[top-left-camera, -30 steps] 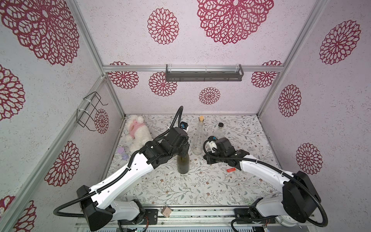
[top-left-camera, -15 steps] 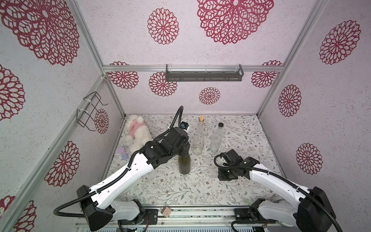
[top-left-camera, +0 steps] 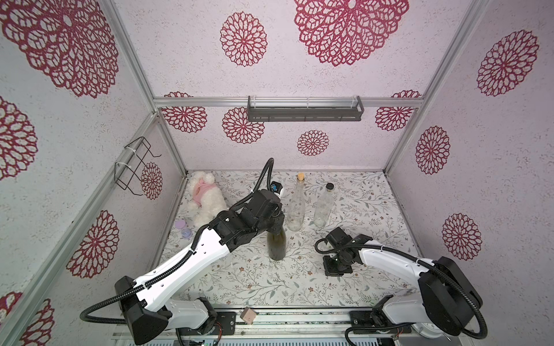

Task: Remove the label from the bottle
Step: Place the label at the center of the board.

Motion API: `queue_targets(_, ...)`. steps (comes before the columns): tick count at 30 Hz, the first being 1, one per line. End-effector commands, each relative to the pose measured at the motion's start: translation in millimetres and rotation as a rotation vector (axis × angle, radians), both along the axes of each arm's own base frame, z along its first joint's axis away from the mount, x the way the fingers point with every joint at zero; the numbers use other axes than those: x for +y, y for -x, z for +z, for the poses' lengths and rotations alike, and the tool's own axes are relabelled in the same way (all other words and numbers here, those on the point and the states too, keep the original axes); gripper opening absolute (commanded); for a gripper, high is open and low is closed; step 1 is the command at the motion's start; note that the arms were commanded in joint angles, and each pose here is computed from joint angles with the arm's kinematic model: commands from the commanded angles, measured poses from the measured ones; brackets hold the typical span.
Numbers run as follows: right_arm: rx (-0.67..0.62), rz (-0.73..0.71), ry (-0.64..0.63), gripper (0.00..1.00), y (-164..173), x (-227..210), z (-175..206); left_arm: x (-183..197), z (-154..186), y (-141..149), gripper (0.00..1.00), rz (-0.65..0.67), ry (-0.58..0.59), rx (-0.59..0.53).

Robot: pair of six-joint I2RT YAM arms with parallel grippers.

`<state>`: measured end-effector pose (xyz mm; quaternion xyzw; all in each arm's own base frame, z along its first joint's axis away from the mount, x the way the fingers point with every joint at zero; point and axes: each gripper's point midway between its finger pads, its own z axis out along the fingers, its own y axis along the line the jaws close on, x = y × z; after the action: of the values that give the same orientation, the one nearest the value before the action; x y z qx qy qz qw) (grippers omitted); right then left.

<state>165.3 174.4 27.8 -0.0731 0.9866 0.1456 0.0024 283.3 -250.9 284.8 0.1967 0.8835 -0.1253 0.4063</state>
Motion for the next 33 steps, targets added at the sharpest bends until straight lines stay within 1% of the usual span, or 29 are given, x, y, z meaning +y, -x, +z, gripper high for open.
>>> queue_targets(1,-0.025,0.022,-0.028,0.0,-10,9,4,-8,31,-2,0.14,-0.007,0.106,-0.074)
queue_targets(5,-0.026,0.024,-0.023,0.0,-13,9,0,-10,32,-3,0.14,-0.01,0.106,-0.075)
queue_targets(12,-0.027,0.029,-0.004,0.11,-14,7,-5,-12,32,-4,0.14,-0.015,0.103,-0.071)
queue_targets(15,-0.029,0.028,0.013,0.18,-15,4,-6,-12,32,-4,0.14,-0.015,0.104,-0.072)
queue_targets(18,-0.036,0.024,0.023,0.3,-16,2,-6,-13,33,-4,0.14,-0.017,0.105,-0.073)
queue_targets(21,-0.044,0.022,0.029,0.38,-18,1,-6,-14,33,-5,0.14,-0.018,0.102,-0.072)
queue_targets(33,-0.074,0.015,0.034,0.44,-26,-5,-5,-15,34,-6,0.14,-0.02,0.099,-0.071)
